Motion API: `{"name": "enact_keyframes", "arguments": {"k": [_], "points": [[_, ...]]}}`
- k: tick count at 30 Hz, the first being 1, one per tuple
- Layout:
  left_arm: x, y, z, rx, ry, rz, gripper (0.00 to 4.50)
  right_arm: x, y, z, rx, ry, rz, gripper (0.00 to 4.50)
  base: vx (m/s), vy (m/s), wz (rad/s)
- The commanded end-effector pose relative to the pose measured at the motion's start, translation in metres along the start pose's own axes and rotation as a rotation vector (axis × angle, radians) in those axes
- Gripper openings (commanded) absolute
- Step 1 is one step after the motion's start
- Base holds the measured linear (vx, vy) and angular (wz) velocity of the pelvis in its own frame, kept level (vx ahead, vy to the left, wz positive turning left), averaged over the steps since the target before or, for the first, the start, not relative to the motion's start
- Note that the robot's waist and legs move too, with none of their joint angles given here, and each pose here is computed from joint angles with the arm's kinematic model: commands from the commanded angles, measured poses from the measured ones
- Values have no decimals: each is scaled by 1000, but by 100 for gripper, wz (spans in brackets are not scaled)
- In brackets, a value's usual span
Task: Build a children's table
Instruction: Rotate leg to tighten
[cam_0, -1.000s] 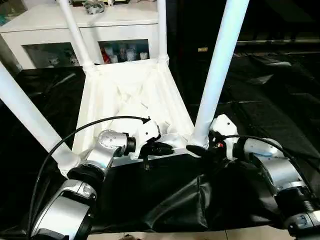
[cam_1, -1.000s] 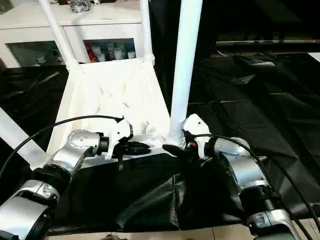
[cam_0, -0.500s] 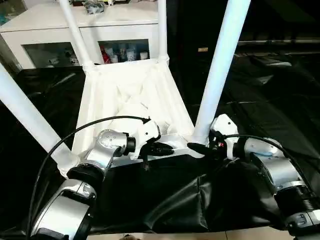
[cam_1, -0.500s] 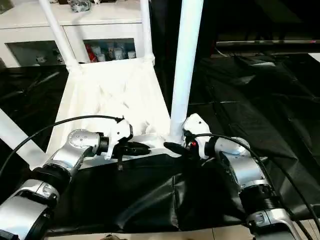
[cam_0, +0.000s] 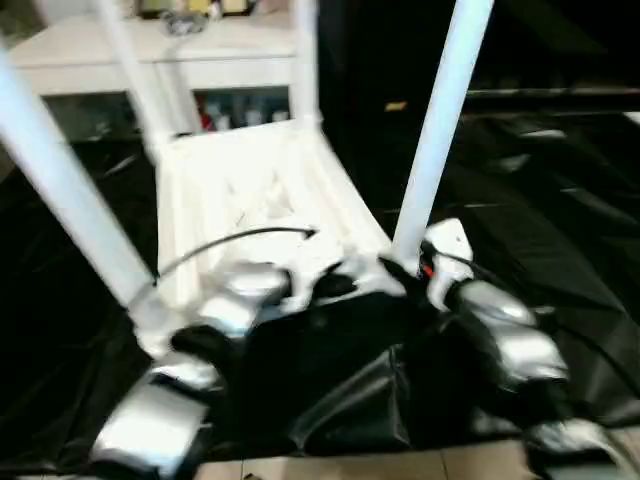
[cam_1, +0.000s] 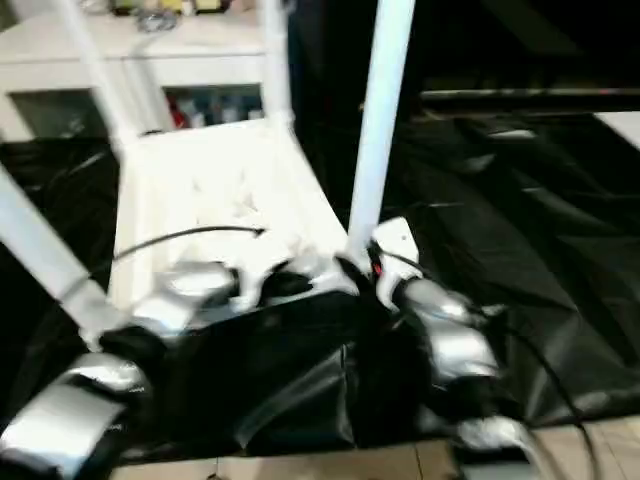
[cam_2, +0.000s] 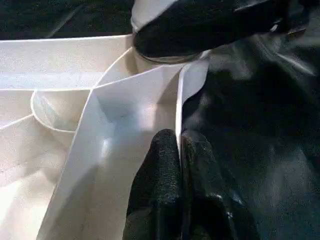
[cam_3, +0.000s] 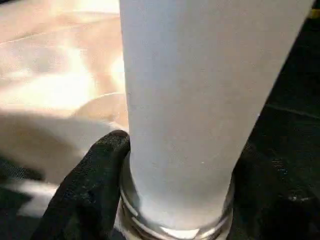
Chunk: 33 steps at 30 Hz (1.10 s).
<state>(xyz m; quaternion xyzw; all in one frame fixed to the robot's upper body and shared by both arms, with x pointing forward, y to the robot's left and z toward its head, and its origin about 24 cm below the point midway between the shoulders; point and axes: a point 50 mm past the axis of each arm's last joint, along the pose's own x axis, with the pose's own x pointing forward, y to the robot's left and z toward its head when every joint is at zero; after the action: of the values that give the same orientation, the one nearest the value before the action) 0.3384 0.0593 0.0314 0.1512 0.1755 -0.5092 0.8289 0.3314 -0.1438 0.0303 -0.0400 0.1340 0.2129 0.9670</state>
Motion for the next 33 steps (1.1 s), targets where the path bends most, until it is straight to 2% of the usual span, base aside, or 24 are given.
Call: {"name": "enact_keyframes", "arguments": {"k": [1,5,8,9,12,14,16,19,21,24,27,33], "points": [[18,-11,2,-56,51,58,0,13,27,-14,11,86,5,269,0,0,0],[25,-16,6,-32,66,44,0,21,39,-7,13,61,52,269,0,0,0],[23,-17,1,-31,76,28,0,21,39,-3,11,35,60,269,0,0,0],[22,-16,0,-30,80,27,0,20,38,-1,14,21,68,323,82,12,-21],[18,-13,-4,-20,91,27,0,18,33,5,18,-17,70,346,50,39,-20],[12,-9,-8,-8,102,24,0,15,28,10,1,-42,109,379,0,0,0],[7,-5,-10,6,104,6,0,10,19,17,-35,-62,134,388,0,0,0],[4,-3,-11,15,104,-6,0,7,15,20,-49,-68,157,396,0,0,0],[-9,4,-16,42,105,-47,0,-10,4,27,-128,-64,282,396,0,0,0],[-22,6,-16,82,83,-151,0,-33,-5,26,-222,-26,409,396,0,0,0],[-27,6,-17,89,80,-198,0,-39,-7,25,-242,-7,446,396,0,0,0],[-40,1,-15,107,68,-393,0,-56,-18,17,-288,79,543,396,28,-12,5]]}}
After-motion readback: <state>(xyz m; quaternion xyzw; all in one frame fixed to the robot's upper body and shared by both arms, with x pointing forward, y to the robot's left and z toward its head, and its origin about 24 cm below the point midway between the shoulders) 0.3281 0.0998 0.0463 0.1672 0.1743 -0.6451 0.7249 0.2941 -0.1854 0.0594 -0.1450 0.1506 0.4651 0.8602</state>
